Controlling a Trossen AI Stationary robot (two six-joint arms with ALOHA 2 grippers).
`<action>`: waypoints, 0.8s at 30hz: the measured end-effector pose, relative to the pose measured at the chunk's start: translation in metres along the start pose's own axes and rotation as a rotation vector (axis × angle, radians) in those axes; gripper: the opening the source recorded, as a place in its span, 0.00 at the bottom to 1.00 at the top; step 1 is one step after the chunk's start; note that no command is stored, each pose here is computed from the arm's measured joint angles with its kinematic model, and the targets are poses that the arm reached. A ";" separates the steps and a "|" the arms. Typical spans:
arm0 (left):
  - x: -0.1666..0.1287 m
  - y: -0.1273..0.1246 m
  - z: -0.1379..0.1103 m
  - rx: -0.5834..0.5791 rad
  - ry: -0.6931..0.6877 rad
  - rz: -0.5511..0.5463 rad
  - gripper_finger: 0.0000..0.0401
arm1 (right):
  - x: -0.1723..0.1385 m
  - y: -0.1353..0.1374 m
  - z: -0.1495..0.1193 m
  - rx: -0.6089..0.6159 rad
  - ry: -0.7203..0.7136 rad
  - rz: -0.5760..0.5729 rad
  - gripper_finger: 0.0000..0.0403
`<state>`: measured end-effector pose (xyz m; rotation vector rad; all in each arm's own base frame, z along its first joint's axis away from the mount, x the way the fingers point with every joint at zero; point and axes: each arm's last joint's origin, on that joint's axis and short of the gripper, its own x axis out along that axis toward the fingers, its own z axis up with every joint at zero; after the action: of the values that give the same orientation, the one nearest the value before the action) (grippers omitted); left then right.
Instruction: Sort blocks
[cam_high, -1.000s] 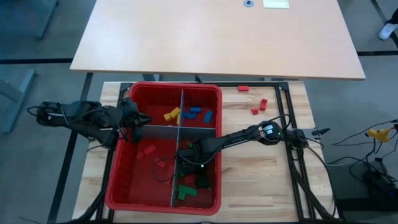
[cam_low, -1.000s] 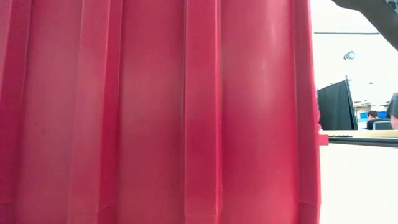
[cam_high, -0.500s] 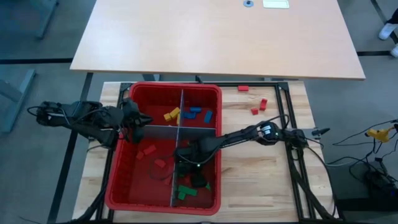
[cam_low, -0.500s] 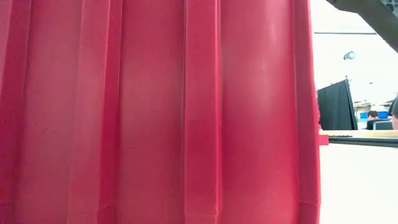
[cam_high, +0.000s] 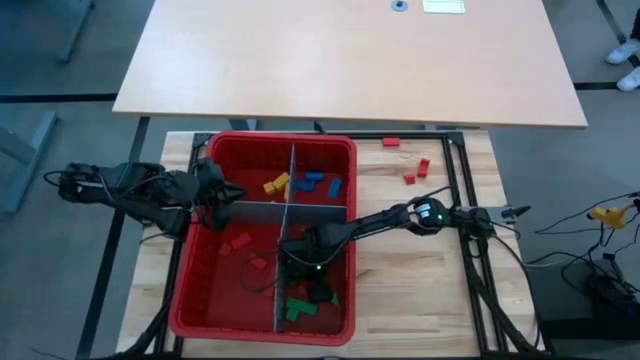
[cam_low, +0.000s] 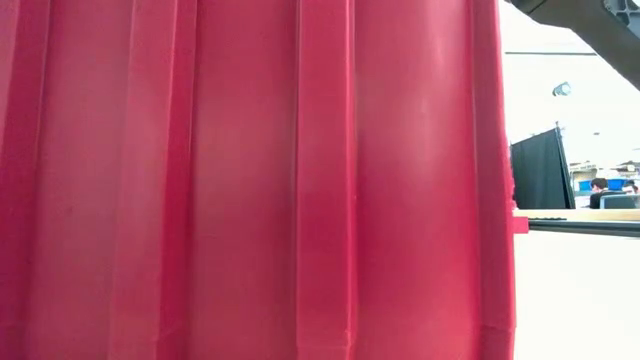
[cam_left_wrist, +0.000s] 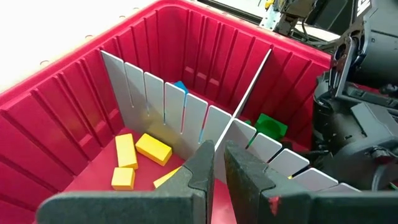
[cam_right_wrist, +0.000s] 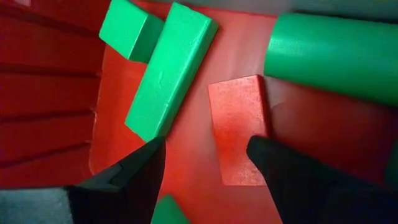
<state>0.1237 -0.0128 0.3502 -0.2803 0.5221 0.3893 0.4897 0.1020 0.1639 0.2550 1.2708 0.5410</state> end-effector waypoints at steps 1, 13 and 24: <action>0.000 0.000 0.000 0.000 0.000 0.000 0.06 | 0.000 -0.001 0.000 0.000 -0.001 -0.002 0.59; 0.000 0.000 0.000 0.000 0.000 0.000 0.06 | -0.023 0.003 0.009 -0.027 -0.020 -0.066 0.61; 0.000 0.000 0.000 0.001 0.001 -0.001 0.06 | -0.016 -0.004 0.002 -0.006 0.025 -0.086 0.62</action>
<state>0.1236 -0.0129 0.3503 -0.2802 0.5229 0.3883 0.4890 0.0906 0.1763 0.1882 1.2986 0.4756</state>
